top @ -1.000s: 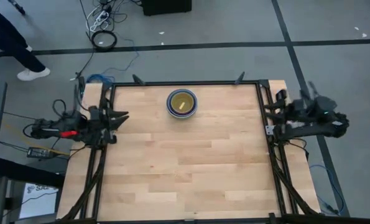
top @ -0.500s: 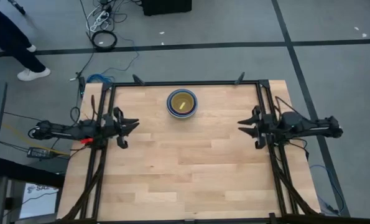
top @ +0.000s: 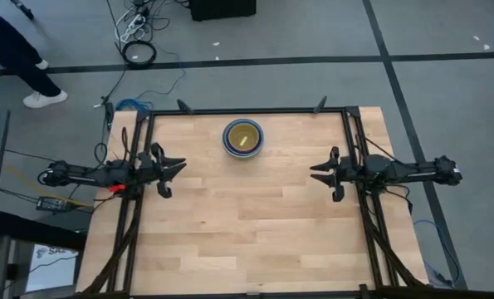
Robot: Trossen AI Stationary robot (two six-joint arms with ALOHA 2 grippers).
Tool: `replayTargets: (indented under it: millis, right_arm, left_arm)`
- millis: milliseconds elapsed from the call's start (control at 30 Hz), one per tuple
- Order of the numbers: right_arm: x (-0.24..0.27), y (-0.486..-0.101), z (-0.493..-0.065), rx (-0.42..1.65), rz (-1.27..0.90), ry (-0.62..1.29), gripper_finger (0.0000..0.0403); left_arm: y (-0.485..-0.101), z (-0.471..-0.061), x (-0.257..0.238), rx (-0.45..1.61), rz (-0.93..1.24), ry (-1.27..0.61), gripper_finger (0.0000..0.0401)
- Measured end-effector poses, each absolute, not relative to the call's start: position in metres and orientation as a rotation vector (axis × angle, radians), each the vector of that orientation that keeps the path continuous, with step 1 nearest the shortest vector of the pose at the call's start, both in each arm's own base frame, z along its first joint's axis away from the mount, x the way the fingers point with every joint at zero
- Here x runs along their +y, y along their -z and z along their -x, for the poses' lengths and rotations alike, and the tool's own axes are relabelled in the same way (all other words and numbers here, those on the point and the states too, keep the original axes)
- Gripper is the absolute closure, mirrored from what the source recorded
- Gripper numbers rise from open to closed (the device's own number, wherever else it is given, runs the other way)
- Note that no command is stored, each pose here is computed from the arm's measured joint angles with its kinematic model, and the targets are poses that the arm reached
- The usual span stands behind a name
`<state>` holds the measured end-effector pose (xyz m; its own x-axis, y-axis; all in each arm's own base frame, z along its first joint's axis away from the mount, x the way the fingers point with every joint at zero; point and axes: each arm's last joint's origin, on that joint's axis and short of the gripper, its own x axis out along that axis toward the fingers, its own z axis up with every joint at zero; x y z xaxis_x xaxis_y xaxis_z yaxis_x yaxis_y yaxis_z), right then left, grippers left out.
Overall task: Nest bowls inside each other
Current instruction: Return to Home Position
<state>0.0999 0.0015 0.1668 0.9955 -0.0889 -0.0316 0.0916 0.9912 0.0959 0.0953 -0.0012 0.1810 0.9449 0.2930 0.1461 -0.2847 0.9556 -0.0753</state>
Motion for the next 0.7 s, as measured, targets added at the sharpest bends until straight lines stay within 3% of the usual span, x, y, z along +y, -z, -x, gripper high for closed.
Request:
replayTargets:
  millis: [700]
  right_arm:
    - [0.0008,-0.1659,-0.1008,0.037,-0.046,0.098,0.0291]
  left_arm:
    - [-0.181,-0.0953,-0.0012,-0.156,0.051,-0.295,0.0321]
